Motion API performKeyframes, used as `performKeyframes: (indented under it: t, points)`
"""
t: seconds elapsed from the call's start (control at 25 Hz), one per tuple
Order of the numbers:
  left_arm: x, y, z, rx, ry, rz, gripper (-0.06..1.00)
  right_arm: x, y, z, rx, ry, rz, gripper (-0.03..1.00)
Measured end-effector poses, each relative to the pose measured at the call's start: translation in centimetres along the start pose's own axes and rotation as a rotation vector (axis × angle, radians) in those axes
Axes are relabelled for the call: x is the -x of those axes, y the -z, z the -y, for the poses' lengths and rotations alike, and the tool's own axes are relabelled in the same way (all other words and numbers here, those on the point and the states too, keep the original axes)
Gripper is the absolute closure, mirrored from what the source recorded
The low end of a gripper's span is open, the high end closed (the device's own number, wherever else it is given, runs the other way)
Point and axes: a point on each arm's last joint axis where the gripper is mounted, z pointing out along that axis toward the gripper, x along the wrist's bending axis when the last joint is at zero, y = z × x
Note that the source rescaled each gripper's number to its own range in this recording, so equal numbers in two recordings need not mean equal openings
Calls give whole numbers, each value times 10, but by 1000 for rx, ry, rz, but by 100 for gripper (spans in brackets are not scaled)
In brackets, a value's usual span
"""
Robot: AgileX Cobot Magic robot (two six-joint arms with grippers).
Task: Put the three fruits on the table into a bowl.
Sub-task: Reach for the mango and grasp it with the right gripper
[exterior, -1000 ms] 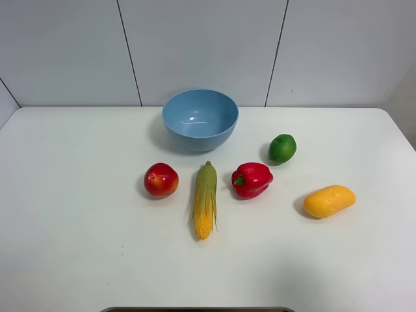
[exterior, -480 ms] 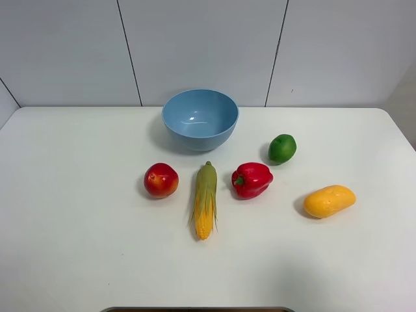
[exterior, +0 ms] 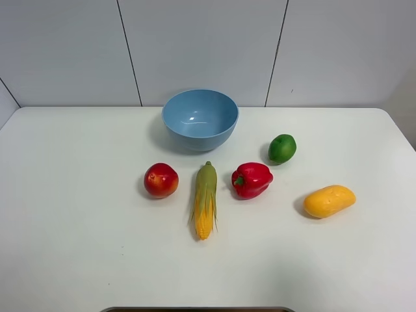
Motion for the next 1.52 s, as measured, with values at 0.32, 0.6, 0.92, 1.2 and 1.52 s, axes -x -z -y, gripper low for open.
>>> performKeyframes:
  t: [0.32, 0.6, 0.92, 1.2, 1.52]
  points:
    - [0, 0, 0, 0, 0, 0, -2, -2, -25, -67, -187, 69, 29, 68]
    - [0, 0, 0, 0, 0, 0, -2, -10, -72, -107, -333, 224, -9, 13]
    - [0, 0, 0, 0, 0, 0, -2, -19, -147, -133, -529, 386, -61, 8]
    - [0, 0, 0, 0, 0, 0, -2, -31, -203, -134, -642, 713, -206, 8]
    - [0, 0, 0, 0, 0, 0, -2, -33, -217, -129, -640, 1155, -384, 8]
